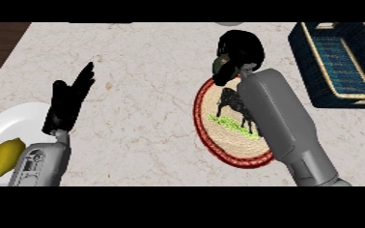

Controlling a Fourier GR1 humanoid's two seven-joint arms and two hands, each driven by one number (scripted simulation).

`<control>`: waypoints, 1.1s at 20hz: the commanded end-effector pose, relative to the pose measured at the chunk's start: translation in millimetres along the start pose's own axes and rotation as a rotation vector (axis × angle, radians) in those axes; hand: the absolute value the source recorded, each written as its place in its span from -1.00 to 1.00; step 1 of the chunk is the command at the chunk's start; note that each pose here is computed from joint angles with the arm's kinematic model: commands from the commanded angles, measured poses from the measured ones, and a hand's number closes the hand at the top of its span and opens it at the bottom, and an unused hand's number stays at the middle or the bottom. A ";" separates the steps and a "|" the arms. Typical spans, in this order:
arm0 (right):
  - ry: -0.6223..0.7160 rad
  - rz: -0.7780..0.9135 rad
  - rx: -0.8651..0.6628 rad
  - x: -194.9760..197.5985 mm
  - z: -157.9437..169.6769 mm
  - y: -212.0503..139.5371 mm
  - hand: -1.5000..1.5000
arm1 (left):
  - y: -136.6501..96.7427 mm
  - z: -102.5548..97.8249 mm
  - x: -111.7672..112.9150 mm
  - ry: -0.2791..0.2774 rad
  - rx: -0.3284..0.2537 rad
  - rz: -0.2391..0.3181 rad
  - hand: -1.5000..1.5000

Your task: Pick the squash from the placemat and place it in the basket

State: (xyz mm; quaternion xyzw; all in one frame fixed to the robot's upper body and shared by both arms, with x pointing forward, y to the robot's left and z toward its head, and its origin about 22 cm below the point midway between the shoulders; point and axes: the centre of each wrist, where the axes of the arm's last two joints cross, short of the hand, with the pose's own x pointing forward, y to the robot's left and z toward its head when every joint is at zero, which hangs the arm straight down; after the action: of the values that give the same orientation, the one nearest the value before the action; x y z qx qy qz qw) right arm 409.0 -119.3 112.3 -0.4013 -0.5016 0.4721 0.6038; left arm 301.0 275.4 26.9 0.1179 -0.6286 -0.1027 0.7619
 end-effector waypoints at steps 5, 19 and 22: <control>-0.098 -0.439 -0.219 30.5 19.7 -91.0 1.00 | 7.4 4.0 -9.5 0.031 0.012 0.009 0.00; -0.008 -0.553 -0.464 49.1 79.9 -268.9 1.00 | -5.5 7.5 7.0 0.002 -0.002 0.000 0.00; 0.016 -0.540 -0.480 34.1 82.4 -288.3 1.00 | -2.0 2.5 -6.7 0.015 0.017 0.005 0.00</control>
State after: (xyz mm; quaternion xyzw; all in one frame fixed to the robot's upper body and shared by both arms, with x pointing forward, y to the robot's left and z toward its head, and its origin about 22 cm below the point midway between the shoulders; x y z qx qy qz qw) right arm 381.7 -141.2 383.5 -0.3758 -0.6864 0.1762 0.5971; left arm 298.8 276.3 26.9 0.1209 -0.6242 -0.0987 0.7655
